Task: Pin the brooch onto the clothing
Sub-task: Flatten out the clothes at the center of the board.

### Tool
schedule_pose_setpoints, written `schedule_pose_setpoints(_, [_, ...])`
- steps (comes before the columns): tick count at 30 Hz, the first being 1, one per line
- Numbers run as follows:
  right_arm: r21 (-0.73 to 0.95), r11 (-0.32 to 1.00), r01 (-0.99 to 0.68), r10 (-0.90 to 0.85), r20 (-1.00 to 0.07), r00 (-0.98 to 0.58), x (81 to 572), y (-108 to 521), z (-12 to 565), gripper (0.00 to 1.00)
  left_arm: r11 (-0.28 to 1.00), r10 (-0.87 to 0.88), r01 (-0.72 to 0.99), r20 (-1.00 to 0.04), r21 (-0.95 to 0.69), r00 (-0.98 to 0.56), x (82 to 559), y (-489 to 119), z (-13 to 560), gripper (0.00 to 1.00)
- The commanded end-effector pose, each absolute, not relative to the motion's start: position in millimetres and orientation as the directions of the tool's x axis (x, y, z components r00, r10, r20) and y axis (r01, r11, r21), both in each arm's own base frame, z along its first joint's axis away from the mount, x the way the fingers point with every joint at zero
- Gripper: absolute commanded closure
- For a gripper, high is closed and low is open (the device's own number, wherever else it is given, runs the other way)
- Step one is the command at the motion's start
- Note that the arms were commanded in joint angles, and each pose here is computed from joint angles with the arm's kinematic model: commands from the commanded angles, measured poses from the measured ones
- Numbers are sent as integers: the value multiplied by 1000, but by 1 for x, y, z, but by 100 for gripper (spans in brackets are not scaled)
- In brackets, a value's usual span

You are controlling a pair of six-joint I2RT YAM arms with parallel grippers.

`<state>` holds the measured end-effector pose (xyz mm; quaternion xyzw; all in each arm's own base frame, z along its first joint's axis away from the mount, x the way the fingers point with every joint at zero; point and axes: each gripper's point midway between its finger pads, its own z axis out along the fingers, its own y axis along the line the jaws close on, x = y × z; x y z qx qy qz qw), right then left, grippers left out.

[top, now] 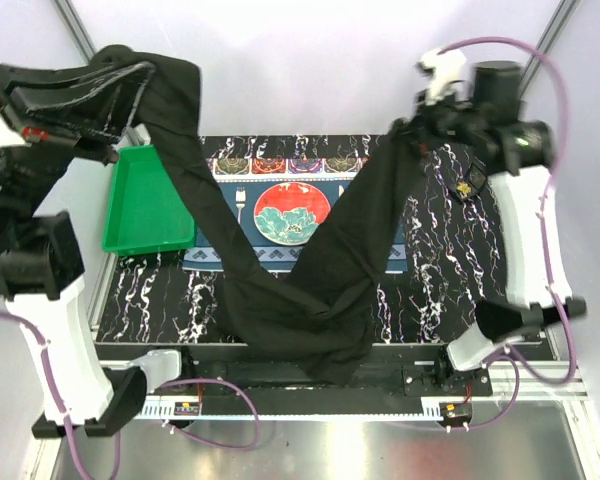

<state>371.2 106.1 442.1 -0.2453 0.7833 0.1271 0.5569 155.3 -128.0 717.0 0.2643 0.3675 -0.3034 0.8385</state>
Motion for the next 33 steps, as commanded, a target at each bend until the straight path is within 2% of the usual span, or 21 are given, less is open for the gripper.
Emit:
schedule_pose_setpoints(1, [68, 572, -817, -296, -912, -284, 315, 211, 428, 100, 317, -413, 934, -862, 167, 295, 117, -169, 706, 100])
schedule_pose_setpoints(2, [98, 533, -840, -305, -904, -299, 305, 222, 422, 94, 219, -422, 961, -871, 171, 251, 106, -184, 702, 100])
schedule_pose_setpoints(3, [159, 496, -854, -311, -885, -345, 296, 227, 407, 73, 183, -416, 967, -877, 178, 240, 103, -192, 696, 100])
schedule_pose_setpoints(4, [177, 506, -845, -319, -871, -373, 294, 225, 398, 26, 119, -390, 977, -897, 175, 208, 102, -207, 679, 100])
schedule_pose_setpoints(5, [176, 515, -839, -338, -857, -388, 291, 221, 389, 8, 102, -377, 981, -907, 163, 190, 104, -213, 670, 100])
schedule_pose_setpoints(6, [165, 553, -816, -364, -834, -415, 286, 210, 377, 1, 121, -371, 984, -913, 133, 169, 115, -218, 663, 100])
schedule_pose_setpoints(8, [137, 576, -806, -371, -834, -408, 278, 201, 374, 0, 155, -310, 983, -940, 96, 141, 142, -230, 635, 100])
schedule_pose_setpoints(12, [180, 485, -856, -304, -883, -357, 227, 202, 396, 0, 245, -252, 962, -950, 124, 186, 181, -246, 609, 100])
schedule_pose_setpoints(16, [193, 445, -874, -292, -892, -346, 221, 207, 395, 0, 261, -234, 956, -951, 137, 200, 199, -267, 605, 100])
schedule_pose_setpoints(17, [196, 398, -896, -262, -912, -316, 216, 214, 403, 0, 262, -228, 957, -956, 125, 187, 207, -273, 601, 100])
schedule_pose_setpoints(18, [120, 377, -918, -201, -957, -207, 217, 218, 422, 0, 261, -232, 957, -954, 127, 189, 208, -276, 603, 100])
schedule_pose_setpoints(20, [115, 371, -921, -96, -982, -161, 215, 223, 444, 0, 267, -228, 957, -958, 112, 175, 217, -282, 600, 100])
schedule_pose_setpoints(21, [56, 366, -929, -33, -997, -73, 219, 226, 462, 0, 277, -232, 955, -956, 110, 177, 219, -283, 602, 100])
schedule_pose_setpoints(28, [163, 352, -922, 114, -985, -131, 247, 259, 501, 0, 213, -217, 969, -961, 125, 172, 214, -311, 591, 100])
schedule_pose_setpoints(33, [120, 239, -964, 116, -989, -94, 227, 279, 507, 0, 237, -211, 963, -961, 126, 178, 223, -314, 592, 100])
